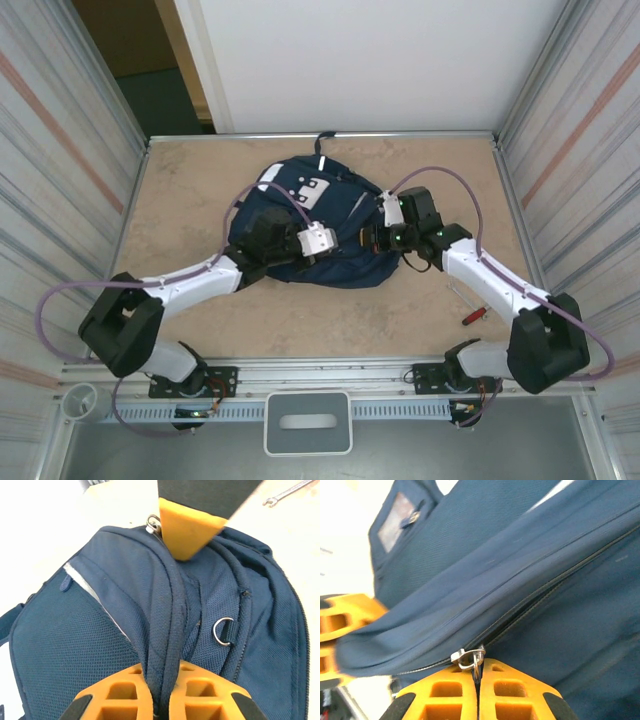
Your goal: Pack books, pencil case, and school supplies into a backpack
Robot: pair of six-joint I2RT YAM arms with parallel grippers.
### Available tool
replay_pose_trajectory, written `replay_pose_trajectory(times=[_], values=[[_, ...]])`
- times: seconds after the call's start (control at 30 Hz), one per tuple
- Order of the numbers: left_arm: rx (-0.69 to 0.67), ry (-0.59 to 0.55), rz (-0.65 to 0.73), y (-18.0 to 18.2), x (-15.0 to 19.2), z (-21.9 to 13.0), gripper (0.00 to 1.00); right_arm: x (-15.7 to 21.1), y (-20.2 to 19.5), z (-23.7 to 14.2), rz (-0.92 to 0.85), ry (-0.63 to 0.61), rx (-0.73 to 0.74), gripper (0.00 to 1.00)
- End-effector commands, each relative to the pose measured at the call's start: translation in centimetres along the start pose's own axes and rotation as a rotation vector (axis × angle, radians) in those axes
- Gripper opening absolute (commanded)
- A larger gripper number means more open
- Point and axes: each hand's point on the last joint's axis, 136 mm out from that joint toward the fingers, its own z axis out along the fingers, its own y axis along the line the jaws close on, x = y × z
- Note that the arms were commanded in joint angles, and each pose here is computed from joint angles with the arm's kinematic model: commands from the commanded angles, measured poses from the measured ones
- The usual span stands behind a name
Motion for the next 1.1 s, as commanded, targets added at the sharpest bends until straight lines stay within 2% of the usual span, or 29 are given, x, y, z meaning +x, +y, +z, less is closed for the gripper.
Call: replay_pose_trajectory(times=[0.0, 0.13, 0.2, 0.23, 0.37, 0.47, 0.53, 0.63, 0.77, 0.83, 0.9, 1.0, 1.03, 1.07], values=[[-0.065, -0.035, -0.051, 2.1, -0.1, -2.6, 0.0, -1.7, -5.2, -0.9, 0.028, -0.041, 0.22, 0.0], [-0.106, -0.04, -0.089, 3.0, 0.6, -3.5, 0.0, -3.2, -3.0, -0.9, -0.047, -0.06, 0.154, 0.0], [-0.147, -0.024, -0.117, 3.6, 1.3, -3.8, 0.06, -3.5, -1.0, -0.7, -0.093, -0.069, 0.1, 0.0], [-0.171, -0.008, -0.13, 4.0, 1.7, -3.9, 0.1, -3.4, 0.2, -0.5, -0.122, -0.064, 0.071, 0.0], [-0.134, -0.015, -0.186, 3.1, 0.8, -5.2, 0.47, -2.9, 3.3, 0.2, -0.165, -0.047, 0.01, 0.0], [-0.092, -0.037, -0.22, 1.7, -1.1, -6.4, 0.65, -2.9, 5.7, -0.1, -0.158, -0.063, -0.067, 0.0], [-0.072, -0.046, -0.22, 0.7, -1.9, -6.6, 0.71, -2.8, 7.3, -0.3, -0.165, -0.07, -0.111, 0.0], [-0.049, -0.013, -0.215, -0.3, -2.4, -6.0, 0.73, -2.4, 9.9, -0.5, -0.184, -0.071, -0.173, 0.0], [-0.017, 0.052, -0.228, -0.6, -1.8, -4.8, 0.69, -1.6, 12.4, -0.5, -0.203, -0.058, -0.234, 0.0], [-0.02, 0.075, -0.228, -0.5, -1.3, -4.4, 0.6, -1.2, 13.1, -0.5, -0.21, -0.051, -0.251, 0.0], [-0.038, 0.089, -0.221, -0.3, -0.7, -4.3, 0.43, -0.8, 13.0, -0.5, -0.212, -0.043, -0.25, 0.0], [-0.058, 0.084, -0.238, 0.6, 0.0, -4.7, 0.07, -0.3, 11.8, -0.3, -0.215, -0.033, -0.217, 0.0], [-0.063, 0.077, -0.248, 1.0, 0.2, -5.1, 0.0, -0.2, 11.0, -0.2, -0.211, -0.028, -0.198, 0.0], [-0.068, 0.064, -0.256, 1.2, 0.2, -5.4, 0.0, -0.1, 10.0, -0.1, -0.201, -0.024, -0.174, 0.0]])
